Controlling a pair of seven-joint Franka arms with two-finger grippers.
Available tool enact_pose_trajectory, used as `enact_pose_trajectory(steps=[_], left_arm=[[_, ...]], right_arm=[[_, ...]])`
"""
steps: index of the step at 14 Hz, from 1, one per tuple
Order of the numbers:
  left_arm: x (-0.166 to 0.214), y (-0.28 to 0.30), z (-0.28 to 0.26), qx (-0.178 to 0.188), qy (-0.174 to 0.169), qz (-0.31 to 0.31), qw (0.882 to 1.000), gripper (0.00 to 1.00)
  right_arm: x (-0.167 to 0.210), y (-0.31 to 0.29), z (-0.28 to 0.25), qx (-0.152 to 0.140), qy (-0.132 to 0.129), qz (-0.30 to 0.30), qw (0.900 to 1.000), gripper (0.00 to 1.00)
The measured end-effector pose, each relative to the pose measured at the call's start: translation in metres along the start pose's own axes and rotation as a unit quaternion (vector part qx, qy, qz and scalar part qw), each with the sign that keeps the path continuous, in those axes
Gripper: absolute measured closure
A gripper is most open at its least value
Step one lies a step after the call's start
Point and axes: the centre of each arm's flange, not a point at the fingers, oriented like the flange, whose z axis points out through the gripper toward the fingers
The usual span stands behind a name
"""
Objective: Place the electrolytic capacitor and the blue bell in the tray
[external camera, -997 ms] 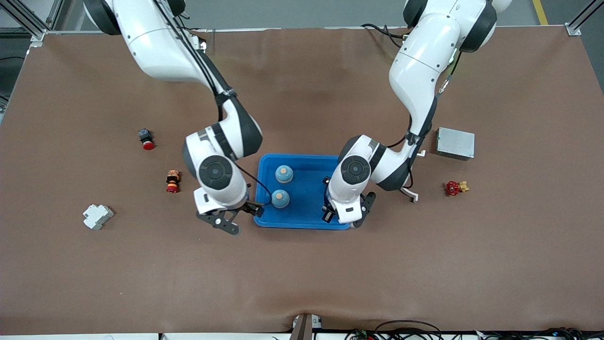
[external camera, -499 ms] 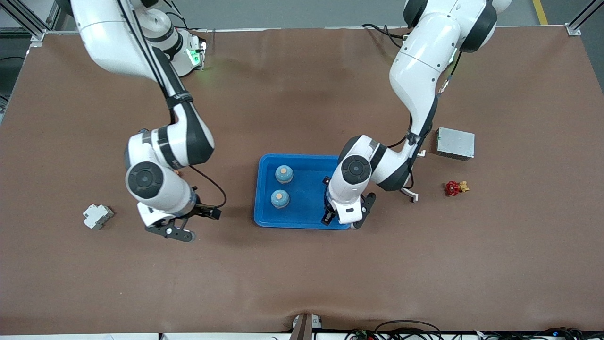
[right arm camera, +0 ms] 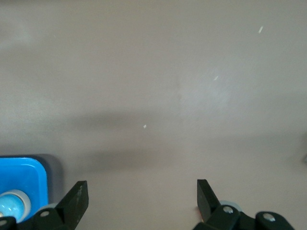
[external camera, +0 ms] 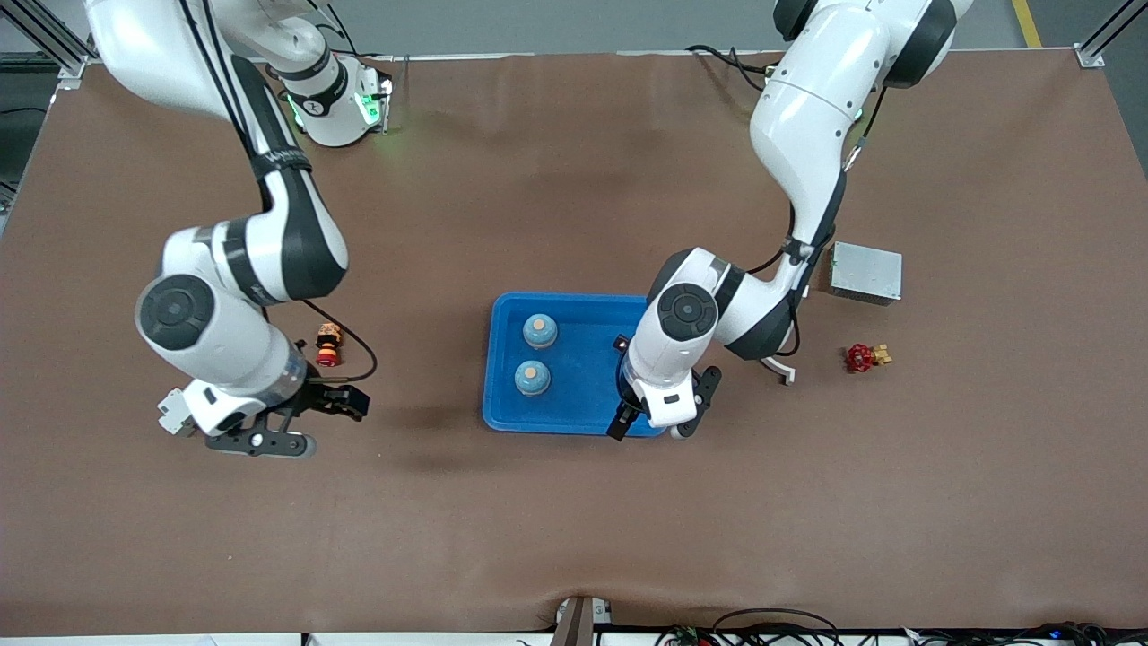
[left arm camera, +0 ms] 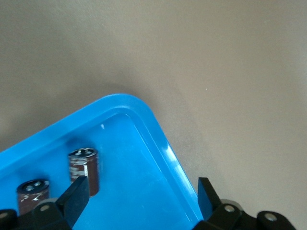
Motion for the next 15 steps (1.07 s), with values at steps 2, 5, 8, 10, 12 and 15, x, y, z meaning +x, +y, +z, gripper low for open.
enact_pose_trajectory(steps=[2,5,8,10,12,15], left_arm=[[0.003,0.0,-0.012,0.013,0.001,-0.001,1.0,0.0],[0.005,-0.001,-0.033,0.033,0.009,0.037,0.999,0.0],[0.014,-0.002,-0.064,0.055,0.008,0.088,0.995,0.0],[0.029,-0.006,-0.088,0.077,0.005,0.127,0.989,0.0],[0.051,-0.01,-0.118,0.093,0.001,0.145,0.985,0.0],[0.08,-0.025,-0.169,0.13,-0.009,0.163,0.978,0.0]], right_arm=[[0.01,0.052,-0.009,-0.003,0.007,-0.037,0.999,0.0],[0.014,0.105,-0.016,-0.007,0.004,-0.05,0.999,0.0],[0.008,0.129,-0.036,-0.007,-0.008,-0.044,0.999,0.0],[0.003,0.134,-0.047,-0.006,-0.018,-0.042,0.999,0.0],[0.0,0.136,-0.056,-0.005,-0.018,-0.04,0.999,0.0],[-0.005,0.147,-0.082,-0.01,-0.013,-0.04,0.999,0.0]])
